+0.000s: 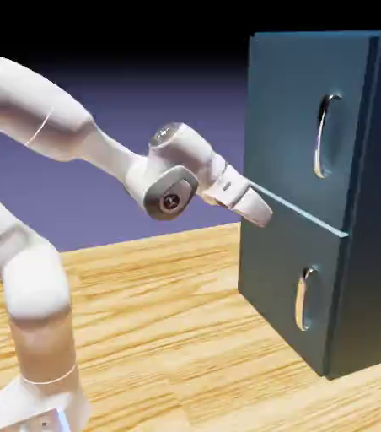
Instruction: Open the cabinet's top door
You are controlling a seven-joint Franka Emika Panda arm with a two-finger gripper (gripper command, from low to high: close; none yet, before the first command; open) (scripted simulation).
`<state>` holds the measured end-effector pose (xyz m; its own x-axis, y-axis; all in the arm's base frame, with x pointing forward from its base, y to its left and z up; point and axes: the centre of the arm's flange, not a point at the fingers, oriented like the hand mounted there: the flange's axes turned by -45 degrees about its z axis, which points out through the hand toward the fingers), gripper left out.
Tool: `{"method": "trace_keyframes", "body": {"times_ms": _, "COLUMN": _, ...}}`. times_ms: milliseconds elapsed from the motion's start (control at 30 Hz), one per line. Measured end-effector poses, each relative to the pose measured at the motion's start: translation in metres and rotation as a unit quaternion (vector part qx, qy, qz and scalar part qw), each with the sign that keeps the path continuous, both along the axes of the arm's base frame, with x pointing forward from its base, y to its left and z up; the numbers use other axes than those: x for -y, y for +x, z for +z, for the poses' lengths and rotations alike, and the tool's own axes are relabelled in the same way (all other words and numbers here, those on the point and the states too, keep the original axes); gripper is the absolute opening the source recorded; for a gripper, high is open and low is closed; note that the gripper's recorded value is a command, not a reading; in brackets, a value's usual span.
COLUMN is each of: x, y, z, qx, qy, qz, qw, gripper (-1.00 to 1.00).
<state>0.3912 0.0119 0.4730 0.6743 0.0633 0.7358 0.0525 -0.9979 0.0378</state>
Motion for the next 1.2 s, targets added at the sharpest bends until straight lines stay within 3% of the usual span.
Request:
{"method": "trace_keyframes", "body": {"times_ms": 600, "x": -0.025, "y": -0.006, "z": 0.078, "qx": 0.112, "qy": -0.009, "qz": 0.017, "qw": 0.994, "gripper": 0.00}}
{"method": "trace_keyframes", "body": {"times_ms": 1200, "x": -0.001, "y": -0.014, "z": 0.112, "qx": 0.230, "qy": 0.000, "qz": 0.012, "qw": 0.973, "gripper": 0.00}}
